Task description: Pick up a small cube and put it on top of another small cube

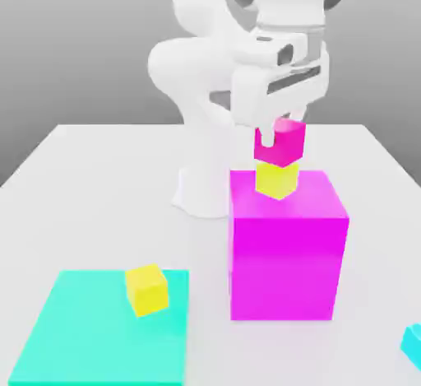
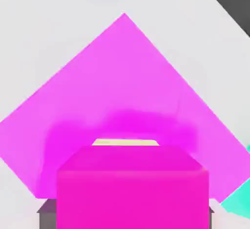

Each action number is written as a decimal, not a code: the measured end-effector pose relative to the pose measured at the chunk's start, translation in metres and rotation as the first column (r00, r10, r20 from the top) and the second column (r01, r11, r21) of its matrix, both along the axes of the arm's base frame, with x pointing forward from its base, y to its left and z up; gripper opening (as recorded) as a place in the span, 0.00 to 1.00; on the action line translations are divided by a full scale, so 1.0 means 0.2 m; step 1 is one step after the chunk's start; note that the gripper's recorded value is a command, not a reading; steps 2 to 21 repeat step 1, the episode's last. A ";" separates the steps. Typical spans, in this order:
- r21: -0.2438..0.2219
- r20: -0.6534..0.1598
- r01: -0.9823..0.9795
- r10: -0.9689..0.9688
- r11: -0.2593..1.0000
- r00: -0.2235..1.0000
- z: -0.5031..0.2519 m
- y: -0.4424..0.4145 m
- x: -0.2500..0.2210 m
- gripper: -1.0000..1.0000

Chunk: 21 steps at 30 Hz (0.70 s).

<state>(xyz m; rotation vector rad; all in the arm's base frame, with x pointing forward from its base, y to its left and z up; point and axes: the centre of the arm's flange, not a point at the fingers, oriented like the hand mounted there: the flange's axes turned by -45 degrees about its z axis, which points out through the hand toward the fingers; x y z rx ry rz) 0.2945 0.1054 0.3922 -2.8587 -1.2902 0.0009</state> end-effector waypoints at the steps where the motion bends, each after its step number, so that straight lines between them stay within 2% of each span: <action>1: 0.000 0.000 0.000 0.000 1.000 1.000 0.00 0.00 0.00 1.00; 21: 0.000 0.000 0.000 0.000 1.000 1.000 0.00 0.00 0.00 1.00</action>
